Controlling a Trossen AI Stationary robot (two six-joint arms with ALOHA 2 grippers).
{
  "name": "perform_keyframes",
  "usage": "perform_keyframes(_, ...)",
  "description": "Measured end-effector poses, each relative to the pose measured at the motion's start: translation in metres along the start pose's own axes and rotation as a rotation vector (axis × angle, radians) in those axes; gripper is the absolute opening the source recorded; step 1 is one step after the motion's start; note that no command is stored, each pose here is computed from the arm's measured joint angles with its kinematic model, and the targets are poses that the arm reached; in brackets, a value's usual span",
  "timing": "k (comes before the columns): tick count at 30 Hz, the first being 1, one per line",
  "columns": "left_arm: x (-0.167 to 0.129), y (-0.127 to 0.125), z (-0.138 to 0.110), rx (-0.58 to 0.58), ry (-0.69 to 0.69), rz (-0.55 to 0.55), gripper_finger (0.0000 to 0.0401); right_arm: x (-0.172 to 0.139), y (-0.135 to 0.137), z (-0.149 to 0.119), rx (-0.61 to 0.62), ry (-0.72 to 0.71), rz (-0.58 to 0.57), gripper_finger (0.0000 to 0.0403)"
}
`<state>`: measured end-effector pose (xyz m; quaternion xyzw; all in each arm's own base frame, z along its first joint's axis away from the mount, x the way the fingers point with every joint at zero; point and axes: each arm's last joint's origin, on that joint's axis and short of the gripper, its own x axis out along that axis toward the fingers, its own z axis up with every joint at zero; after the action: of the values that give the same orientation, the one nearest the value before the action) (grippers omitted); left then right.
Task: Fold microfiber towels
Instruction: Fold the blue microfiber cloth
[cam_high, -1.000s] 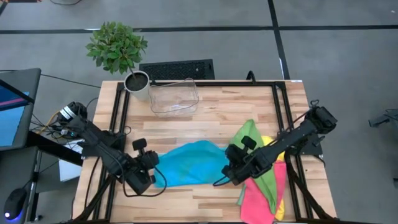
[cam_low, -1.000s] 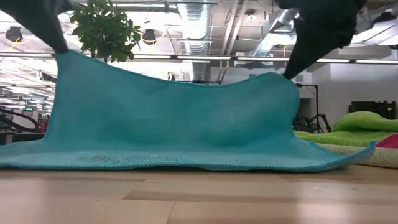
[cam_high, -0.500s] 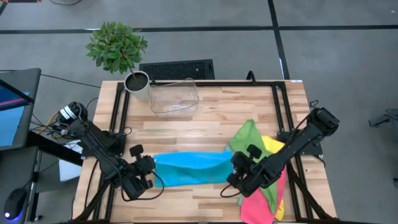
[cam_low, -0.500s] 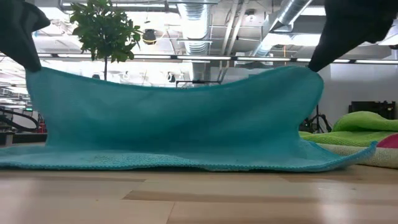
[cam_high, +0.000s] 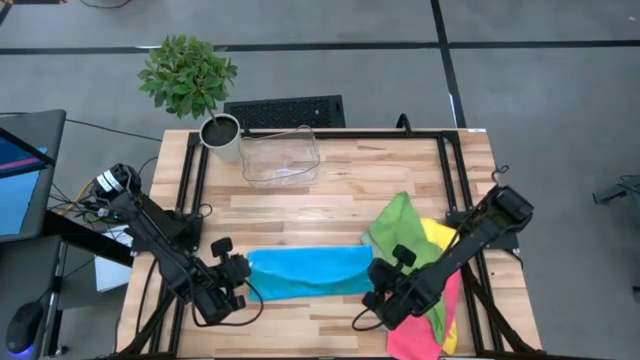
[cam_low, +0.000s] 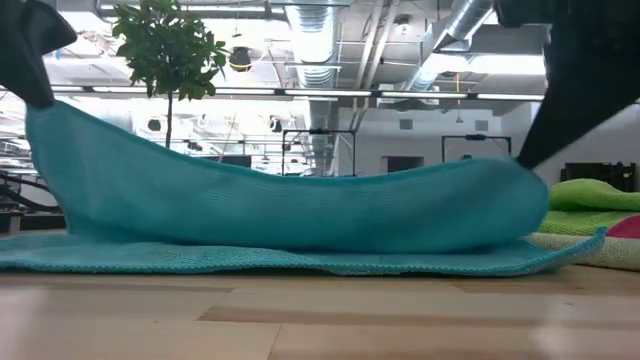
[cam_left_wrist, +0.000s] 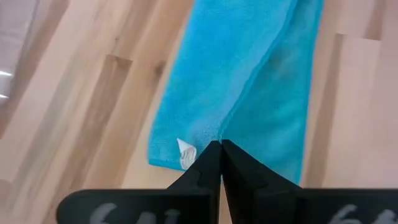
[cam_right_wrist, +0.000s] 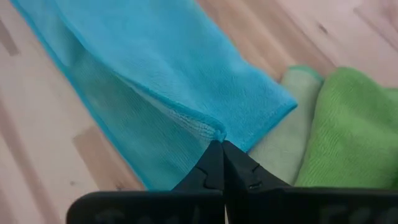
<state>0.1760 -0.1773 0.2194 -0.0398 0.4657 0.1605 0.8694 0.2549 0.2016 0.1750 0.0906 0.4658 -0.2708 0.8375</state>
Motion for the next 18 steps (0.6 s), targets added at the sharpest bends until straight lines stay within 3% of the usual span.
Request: perform_keyframes(18, 0.0019, -0.0062, -0.0028, -0.002, -0.011, -0.063, 0.0, -0.0029, 0.005, -0.0107, -0.035, 0.011, 0.017, 0.0025)
